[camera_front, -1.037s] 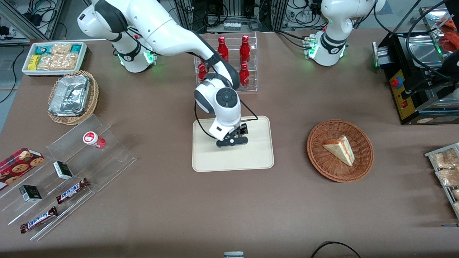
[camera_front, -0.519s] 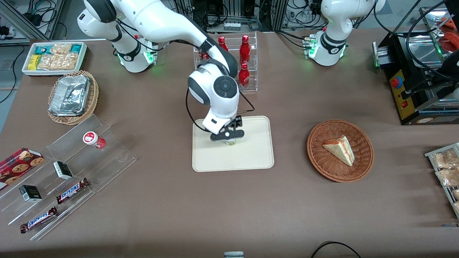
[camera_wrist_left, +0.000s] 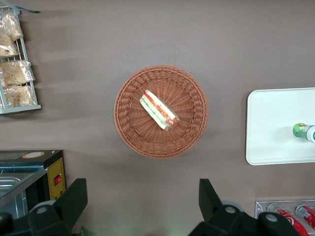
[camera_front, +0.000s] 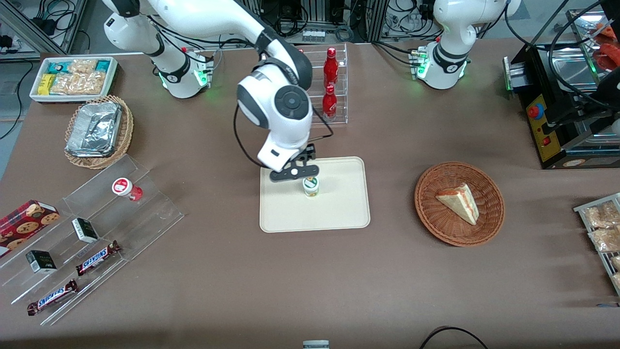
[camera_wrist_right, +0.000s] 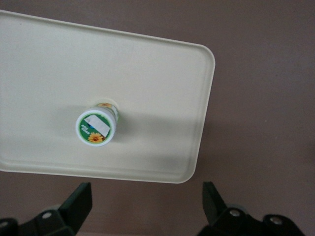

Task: Place green gum on tray

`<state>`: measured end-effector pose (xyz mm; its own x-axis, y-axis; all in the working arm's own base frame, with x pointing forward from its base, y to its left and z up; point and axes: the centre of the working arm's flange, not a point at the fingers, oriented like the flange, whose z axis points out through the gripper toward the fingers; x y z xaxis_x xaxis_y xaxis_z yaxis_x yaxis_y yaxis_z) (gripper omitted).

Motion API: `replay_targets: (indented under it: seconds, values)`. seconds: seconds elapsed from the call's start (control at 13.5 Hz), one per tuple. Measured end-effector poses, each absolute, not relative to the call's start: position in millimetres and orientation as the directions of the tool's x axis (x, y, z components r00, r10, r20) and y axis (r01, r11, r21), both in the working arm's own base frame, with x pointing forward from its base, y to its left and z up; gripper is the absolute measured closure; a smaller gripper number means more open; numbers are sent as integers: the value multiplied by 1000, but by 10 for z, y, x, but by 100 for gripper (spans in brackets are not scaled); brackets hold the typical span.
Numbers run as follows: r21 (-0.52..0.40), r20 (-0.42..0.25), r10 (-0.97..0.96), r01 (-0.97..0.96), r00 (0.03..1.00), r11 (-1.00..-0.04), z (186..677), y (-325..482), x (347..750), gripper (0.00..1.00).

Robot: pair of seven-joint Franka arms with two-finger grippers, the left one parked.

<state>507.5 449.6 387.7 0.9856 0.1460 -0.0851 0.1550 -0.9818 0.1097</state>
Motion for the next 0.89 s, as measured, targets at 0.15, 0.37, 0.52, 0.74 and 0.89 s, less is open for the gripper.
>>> replay_targets:
  seconds: [0.15,0.37,0.52,0.74,0.89]
  values:
    - [106,-99,153,163,983,-981,3980,4185,5281,0]
    - [41,-118,107,113,987,-993,4196,3581,5622,0]
    - [-8,-129,92,92,987,-996,4410,3015,5846,0]
    - [-36,-131,82,78,988,-996,4706,2186,6032,0]
    - [-42,-127,36,31,991,-999,4806,1776,6070,0]
